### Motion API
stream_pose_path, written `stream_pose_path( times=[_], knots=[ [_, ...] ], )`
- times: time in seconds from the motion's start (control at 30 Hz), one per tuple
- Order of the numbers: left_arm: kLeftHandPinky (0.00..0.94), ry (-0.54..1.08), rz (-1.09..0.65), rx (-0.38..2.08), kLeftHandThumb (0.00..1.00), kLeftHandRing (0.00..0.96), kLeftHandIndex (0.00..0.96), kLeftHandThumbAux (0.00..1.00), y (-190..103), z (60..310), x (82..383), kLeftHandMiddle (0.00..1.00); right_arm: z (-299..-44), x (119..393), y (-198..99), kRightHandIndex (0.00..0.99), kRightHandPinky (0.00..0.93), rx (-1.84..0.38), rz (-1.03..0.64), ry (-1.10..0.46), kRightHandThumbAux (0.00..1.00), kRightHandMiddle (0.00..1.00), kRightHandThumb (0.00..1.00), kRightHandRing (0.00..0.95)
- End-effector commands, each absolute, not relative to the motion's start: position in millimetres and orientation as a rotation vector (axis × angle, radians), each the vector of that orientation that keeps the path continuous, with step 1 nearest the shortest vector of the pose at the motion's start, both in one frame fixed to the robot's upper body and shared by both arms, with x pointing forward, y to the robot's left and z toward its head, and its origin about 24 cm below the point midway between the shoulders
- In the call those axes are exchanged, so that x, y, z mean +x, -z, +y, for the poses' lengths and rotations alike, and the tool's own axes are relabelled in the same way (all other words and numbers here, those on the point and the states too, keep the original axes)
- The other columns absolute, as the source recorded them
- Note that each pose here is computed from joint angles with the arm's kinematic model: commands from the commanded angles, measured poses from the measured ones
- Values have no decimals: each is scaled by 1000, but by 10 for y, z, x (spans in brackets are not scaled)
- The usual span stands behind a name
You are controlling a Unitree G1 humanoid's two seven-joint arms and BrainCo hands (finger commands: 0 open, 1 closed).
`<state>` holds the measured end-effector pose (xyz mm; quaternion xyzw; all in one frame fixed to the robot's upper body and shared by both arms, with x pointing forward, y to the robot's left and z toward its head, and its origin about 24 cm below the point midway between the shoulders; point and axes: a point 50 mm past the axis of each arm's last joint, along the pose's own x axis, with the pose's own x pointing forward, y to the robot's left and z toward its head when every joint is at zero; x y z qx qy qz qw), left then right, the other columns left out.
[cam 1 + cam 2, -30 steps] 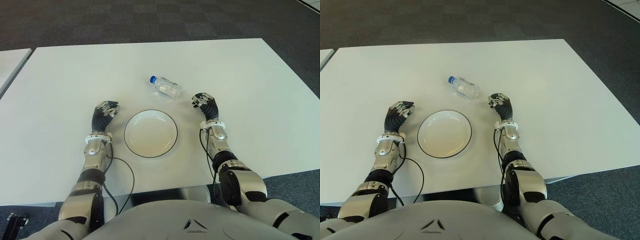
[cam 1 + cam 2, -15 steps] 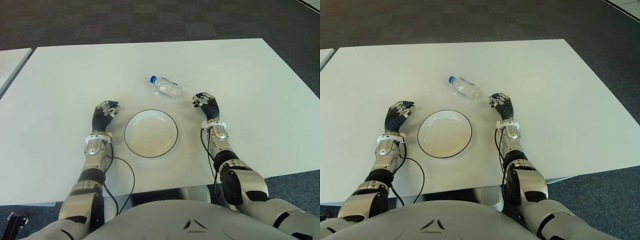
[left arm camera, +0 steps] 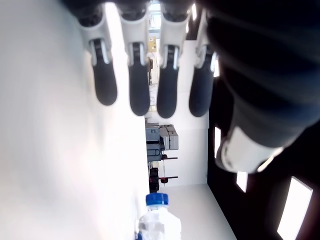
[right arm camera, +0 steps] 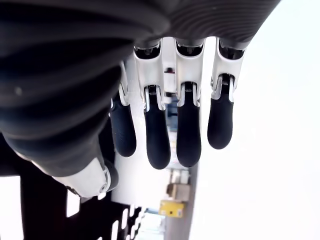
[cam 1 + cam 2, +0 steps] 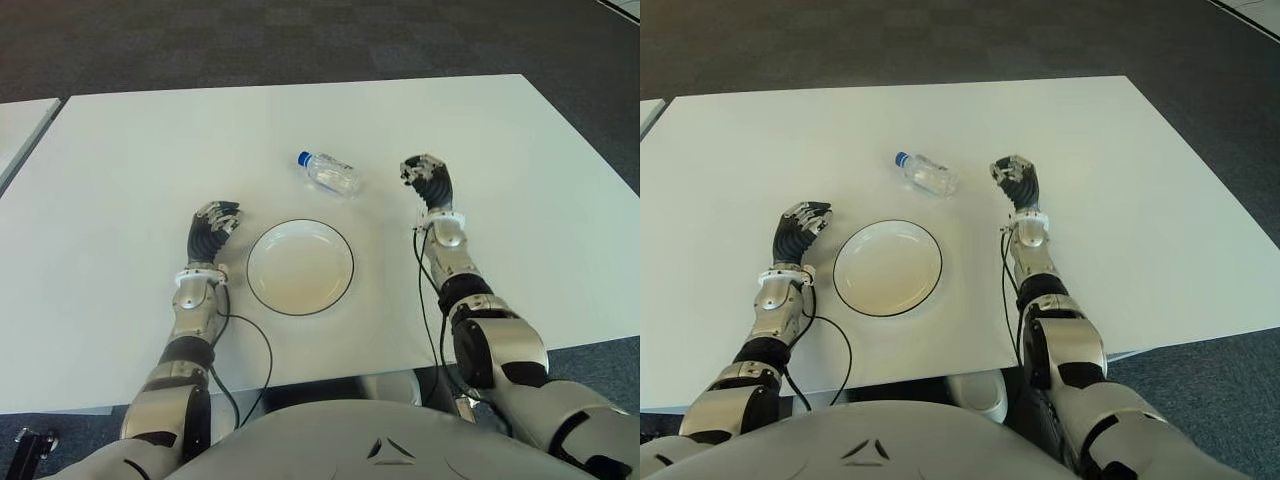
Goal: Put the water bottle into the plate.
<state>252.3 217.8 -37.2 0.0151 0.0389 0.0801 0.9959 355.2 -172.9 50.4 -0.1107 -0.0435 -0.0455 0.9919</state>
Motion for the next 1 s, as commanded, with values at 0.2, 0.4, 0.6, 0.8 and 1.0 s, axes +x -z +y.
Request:
stream_pose_path(
  times=[0.2,0.4,0.6,0.8,1.0],
  knots=[
    [341,-156,162,21,700,334,413,722,529,2095,2444,351,-1572,3685,-802,411,416,-493,-203,-54,734,435,689,428],
    [343,-154,180,13,699,334,412,722,547,2083,2459,351,-1478,3814,-963,162,247,-730,-213,-154,687,198,420,221],
    [343,-156,172,9,696,333,411,724,546,2089,2464,346,-1420,3927,-1067,23,102,-896,-146,-238,574,44,353,66],
    [333,-147,162,22,694,330,410,724,540,2095,2464,347,-1305,4003,-1134,2,12,-1038,-114,-277,476,4,382,6],
    [322,-146,162,37,694,321,410,724,541,2107,2457,342,-1141,4064,-1108,0,1,-1204,-42,-303,368,0,424,0]
  ],
)
